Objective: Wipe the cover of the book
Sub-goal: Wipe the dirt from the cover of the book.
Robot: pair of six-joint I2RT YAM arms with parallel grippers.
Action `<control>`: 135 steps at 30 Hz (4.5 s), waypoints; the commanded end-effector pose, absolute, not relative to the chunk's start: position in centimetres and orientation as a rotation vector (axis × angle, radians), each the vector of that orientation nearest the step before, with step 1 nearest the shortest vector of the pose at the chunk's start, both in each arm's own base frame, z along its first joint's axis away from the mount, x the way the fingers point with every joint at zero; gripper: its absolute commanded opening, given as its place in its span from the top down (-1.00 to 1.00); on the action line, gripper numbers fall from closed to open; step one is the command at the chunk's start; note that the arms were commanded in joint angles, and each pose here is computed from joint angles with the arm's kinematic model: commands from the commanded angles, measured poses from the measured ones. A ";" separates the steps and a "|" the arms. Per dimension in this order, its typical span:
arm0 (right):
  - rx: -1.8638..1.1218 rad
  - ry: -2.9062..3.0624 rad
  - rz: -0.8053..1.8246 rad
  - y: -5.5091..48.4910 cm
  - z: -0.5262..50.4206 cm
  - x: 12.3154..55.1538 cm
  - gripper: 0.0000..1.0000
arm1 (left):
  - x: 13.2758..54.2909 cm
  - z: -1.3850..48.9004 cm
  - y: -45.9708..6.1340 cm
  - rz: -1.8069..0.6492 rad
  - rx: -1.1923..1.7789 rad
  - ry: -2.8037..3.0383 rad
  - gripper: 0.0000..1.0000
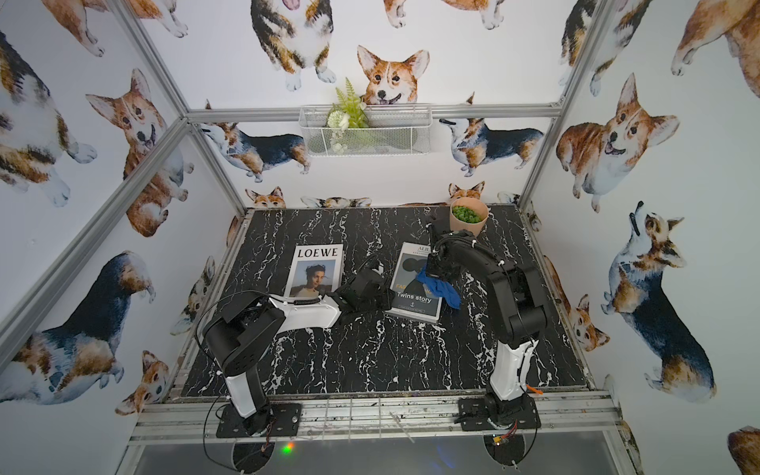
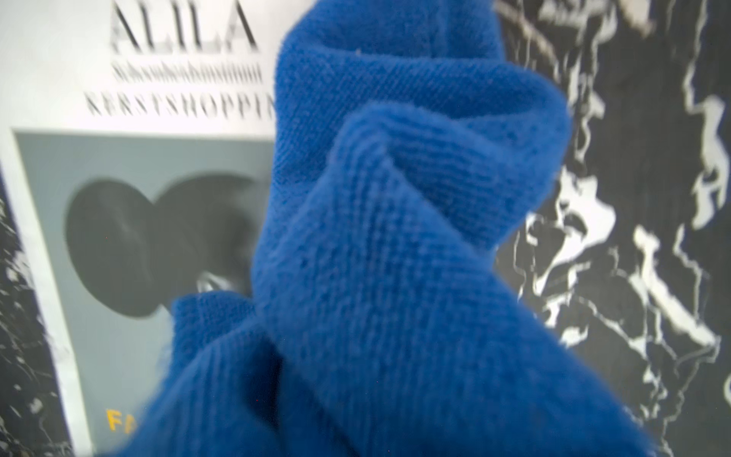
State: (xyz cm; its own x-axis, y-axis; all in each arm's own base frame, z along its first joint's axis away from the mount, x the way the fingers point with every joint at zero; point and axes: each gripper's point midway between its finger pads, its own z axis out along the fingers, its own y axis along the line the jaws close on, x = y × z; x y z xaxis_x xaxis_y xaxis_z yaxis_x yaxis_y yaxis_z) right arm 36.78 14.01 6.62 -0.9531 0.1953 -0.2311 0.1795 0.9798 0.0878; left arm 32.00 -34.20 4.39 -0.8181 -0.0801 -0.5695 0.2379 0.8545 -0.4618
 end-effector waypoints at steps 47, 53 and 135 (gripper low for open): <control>0.346 2.982 0.059 14.6 3.4 27.5 1.00 | 28.9 0.4 -29.8 -0.474 0.057 2.621 0.48; 0.367 2.973 0.054 14.3 3.4 30.9 1.00 | 28.7 0.4 -29.6 -0.474 0.051 2.623 0.49; 0.358 2.851 0.139 18.0 6.2 43.8 1.00 | 28.6 0.3 -30.8 -0.473 0.041 2.623 0.52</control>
